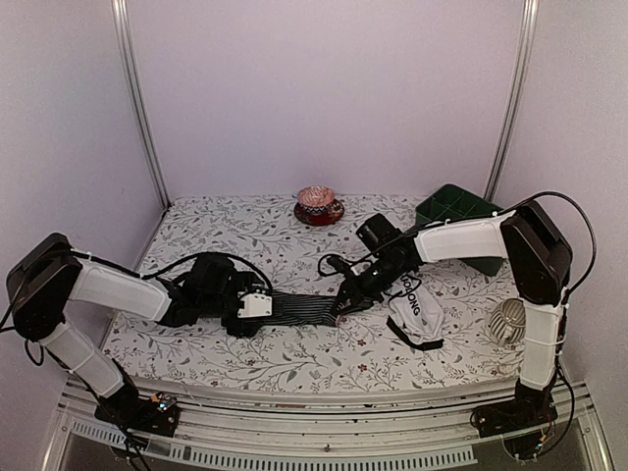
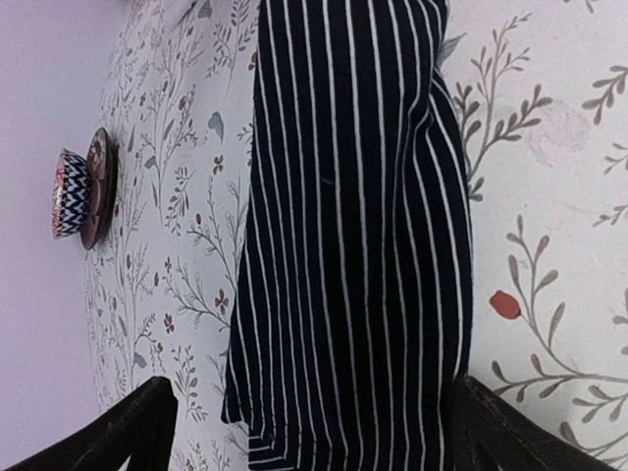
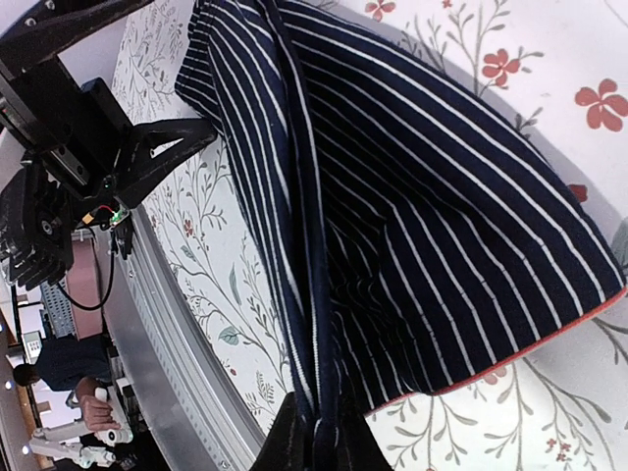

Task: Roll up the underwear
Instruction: Smooth out the underwear at the center of the board.

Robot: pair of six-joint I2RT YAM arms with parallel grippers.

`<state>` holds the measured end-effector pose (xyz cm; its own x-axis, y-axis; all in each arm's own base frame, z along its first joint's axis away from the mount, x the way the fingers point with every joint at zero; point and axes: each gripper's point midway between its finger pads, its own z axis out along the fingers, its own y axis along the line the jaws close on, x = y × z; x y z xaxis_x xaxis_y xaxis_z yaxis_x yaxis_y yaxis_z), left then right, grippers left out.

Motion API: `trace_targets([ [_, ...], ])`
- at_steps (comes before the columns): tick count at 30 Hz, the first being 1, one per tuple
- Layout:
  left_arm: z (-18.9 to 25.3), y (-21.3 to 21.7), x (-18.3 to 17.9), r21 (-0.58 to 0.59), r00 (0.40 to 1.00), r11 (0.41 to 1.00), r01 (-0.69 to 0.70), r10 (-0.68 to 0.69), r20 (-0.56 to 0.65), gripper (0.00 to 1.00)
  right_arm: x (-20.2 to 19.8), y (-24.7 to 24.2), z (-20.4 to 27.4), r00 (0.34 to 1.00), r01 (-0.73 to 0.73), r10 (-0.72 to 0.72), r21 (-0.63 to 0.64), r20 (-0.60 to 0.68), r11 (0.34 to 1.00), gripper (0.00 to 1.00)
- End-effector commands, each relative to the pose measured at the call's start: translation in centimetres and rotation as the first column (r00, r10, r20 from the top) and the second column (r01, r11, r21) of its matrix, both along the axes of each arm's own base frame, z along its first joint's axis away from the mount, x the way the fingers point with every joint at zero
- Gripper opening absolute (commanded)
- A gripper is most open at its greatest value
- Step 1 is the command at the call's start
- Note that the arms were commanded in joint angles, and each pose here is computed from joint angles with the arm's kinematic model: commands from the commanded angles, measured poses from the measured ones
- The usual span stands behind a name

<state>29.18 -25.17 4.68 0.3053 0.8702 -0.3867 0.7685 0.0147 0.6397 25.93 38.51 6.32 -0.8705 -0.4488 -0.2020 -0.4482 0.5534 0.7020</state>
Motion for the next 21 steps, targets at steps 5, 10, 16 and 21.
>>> trace_targets([
  [5, -0.5, 2.4, 2.1, 0.055, 0.992, 0.996, -0.075, 0.068, 0.109, 0.98, 0.5, 0.3, 0.2, 1.000, -0.021, 0.021, 0.009, 0.009, 1.000, 0.09],
  [10, -0.5, 4.0, 2.0, 0.086, 0.991, 0.994, -0.073, 0.062, 0.120, 0.99, -0.1, 0.2, 0.1, 0.999, -0.037, 0.037, -0.001, 0.012, 0.999, 0.09],
  [16, 0.3, 5.5, 3.3, 0.105, 0.982, 0.989, -0.103, 0.084, 0.171, 0.99, -3.1, 2.5, 0.0, 0.996, -0.090, 0.090, -0.003, 0.016, 0.996, 0.08],
  [21, 0.1, 5.7, 3.7, 0.116, 0.980, 0.988, -0.101, 0.079, 0.181, 0.99, -5.3, 5.4, 0.5, 0.995, -0.103, 0.103, 0.019, 0.017, 0.994, 0.09],
])
